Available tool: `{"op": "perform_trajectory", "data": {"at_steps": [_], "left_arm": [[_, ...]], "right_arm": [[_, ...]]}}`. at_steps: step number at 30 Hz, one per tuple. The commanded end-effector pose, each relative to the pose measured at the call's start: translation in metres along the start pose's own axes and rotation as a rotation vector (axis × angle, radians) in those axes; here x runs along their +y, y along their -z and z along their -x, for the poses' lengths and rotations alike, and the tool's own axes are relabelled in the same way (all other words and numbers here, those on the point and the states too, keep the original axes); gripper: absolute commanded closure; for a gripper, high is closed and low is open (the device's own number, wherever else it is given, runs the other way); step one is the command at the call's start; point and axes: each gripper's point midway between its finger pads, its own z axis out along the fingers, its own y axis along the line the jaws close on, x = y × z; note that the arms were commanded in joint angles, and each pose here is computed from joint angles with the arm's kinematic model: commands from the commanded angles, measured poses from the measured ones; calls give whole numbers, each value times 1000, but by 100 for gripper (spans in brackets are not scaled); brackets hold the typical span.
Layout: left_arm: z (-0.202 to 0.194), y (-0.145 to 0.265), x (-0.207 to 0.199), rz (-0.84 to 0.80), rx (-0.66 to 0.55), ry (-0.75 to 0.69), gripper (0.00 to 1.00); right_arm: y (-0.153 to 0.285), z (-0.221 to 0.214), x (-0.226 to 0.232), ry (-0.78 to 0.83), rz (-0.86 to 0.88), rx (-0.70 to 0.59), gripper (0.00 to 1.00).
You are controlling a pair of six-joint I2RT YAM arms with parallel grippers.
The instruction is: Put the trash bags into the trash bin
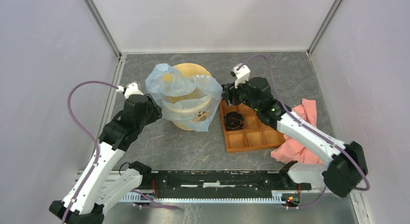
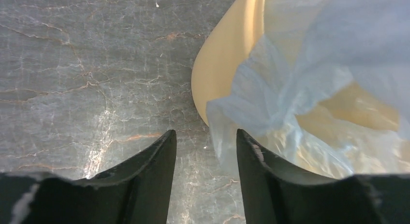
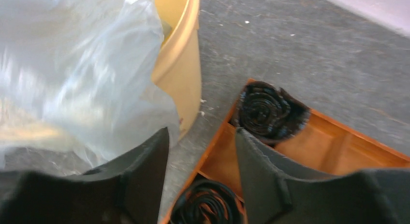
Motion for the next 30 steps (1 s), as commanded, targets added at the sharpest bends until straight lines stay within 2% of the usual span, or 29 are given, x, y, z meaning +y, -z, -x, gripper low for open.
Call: {"op": "perform_trajectory", "data": {"at_steps": [1,3,5,8,10,16,18,21,24,27,28,30], "left_arm": [[18,41,6,-28,-27,9,37],[18,55,-3,-110,-29,25,22],[21,65,-16,-198,-33,30,9],[27,59,-28,-209,-16,26,3],[35,54,-35,-192,-4,17,2],[65,40,-39,-100,-47,-11,5],[71,36,-40,-96,-59,-28,14],[81,30,-34,-61,-86,-27,19],[86,23,-25,-28,-87,-29,20],[94,14,-14,-9,-88,-16,26],[97,12,-12,-18,-91,-7,28],[101,6,-13,-50,-91,5,35]], "right_arm": [[50,10,-12,45,-73,-5,34],[62,15,-9,78,-55,-20,24],[67,26,5,139,34,-56,20],[69,47,33,241,197,-136,14],[67,59,41,305,224,-168,11],[43,98,65,459,192,-162,11],[31,103,69,481,146,-134,12],[16,113,57,483,9,-98,13],[7,121,59,479,-46,-91,13],[-5,124,58,471,-99,-78,13],[-7,128,50,449,-154,-79,16],[-8,134,33,399,-269,-78,29]]}}
